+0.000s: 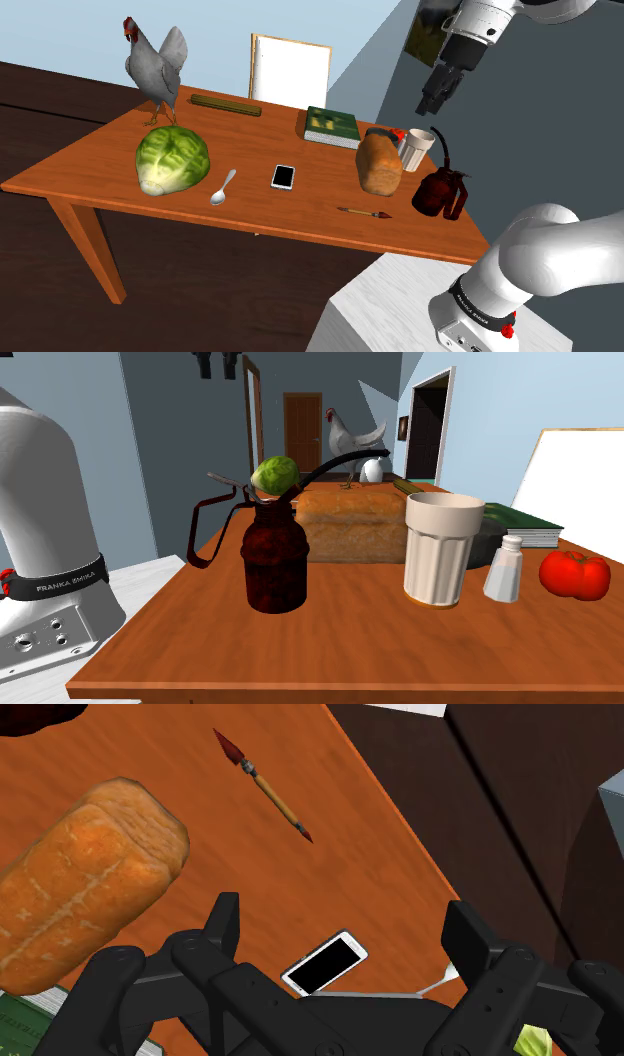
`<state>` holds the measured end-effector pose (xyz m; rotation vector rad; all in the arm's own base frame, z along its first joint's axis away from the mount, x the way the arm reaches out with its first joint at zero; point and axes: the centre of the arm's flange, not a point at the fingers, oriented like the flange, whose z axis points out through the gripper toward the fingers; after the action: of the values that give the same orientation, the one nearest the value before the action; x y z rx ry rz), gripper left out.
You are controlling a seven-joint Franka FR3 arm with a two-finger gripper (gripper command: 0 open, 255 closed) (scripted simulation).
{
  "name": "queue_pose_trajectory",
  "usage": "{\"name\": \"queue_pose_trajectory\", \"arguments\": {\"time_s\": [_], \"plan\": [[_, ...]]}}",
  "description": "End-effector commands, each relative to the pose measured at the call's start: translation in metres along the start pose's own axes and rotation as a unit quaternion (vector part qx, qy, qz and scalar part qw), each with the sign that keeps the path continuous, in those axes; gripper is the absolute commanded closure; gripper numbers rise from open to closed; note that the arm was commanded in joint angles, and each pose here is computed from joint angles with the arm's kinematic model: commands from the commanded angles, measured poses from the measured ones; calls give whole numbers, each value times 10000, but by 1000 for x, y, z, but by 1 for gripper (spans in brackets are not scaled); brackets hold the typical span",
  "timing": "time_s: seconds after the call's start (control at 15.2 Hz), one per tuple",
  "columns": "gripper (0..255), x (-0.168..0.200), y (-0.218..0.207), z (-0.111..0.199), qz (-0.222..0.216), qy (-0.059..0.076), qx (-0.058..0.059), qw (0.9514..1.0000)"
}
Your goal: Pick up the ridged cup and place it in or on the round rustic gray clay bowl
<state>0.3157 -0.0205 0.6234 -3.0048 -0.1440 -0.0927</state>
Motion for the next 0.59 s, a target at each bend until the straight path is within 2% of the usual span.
{"name": "queue_pose_trajectory", "arguments": {"time_s": [0.0, 0.53], "plan": [[0, 0, 0, 0, 0, 0, 0, 10000], [0, 23, 85, 45, 78, -22, -278, 9996]]}}
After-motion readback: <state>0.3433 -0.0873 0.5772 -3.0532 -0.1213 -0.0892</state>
